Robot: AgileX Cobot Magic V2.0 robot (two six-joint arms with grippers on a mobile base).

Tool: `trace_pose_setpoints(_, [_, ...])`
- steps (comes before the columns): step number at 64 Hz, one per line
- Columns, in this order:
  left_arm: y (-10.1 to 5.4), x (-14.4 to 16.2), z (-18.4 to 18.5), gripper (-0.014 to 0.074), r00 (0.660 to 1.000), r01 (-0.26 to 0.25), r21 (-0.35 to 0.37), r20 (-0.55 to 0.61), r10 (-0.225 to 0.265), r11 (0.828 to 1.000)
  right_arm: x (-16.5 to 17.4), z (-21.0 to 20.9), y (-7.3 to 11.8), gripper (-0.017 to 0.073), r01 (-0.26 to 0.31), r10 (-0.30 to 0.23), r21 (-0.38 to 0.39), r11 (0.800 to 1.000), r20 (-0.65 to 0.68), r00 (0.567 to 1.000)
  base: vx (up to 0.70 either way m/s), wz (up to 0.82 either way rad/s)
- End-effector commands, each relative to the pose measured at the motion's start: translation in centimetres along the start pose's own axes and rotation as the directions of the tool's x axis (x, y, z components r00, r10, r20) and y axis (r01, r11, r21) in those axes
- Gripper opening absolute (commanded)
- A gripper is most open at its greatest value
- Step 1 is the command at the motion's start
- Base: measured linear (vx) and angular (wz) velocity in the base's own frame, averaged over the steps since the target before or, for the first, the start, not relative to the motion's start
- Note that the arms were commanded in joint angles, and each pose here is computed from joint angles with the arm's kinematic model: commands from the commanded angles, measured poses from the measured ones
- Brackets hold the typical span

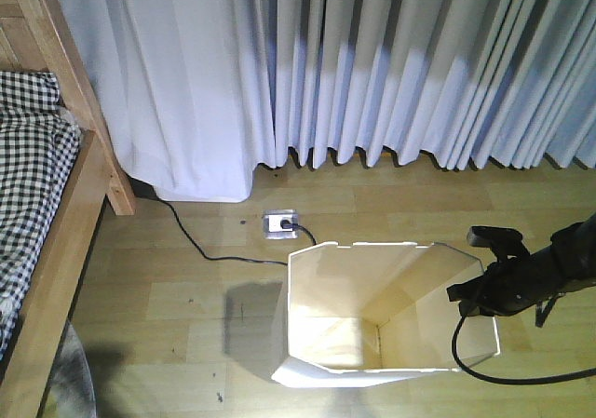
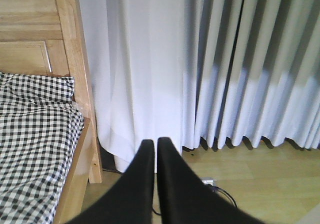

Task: Move trash bin to bedside with robot
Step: 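Drive up to the curtains beside the bed end, bin held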

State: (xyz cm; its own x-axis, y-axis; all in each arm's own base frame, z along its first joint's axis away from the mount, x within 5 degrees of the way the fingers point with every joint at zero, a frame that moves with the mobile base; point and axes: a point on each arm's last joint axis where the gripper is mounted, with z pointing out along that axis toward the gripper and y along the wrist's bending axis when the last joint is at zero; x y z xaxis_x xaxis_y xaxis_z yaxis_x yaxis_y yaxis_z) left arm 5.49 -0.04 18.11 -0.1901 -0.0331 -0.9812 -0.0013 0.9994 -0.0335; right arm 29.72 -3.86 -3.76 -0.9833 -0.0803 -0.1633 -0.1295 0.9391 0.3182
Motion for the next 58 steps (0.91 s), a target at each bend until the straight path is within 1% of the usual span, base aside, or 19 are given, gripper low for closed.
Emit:
trace_pose_setpoints(1, [-0.01,-0.08,0.05,-0.0006,0.998,0.007,0.004,0.065,-0.007,1.0,-1.87,-2.32,1.83,-0.0005,0.01,0.005,-0.154,0.988,0.092,0.996,0.16,0.05])
trace_pose_setpoints(58, [-0.01,-0.08,0.05,-0.0006,0.998,0.007,0.004,0.065,-0.007,1.0,-1.87,-2.32,1.83,-0.0005,0.01,0.005,-0.154,0.988,0.092,0.996,0.14,0.03])
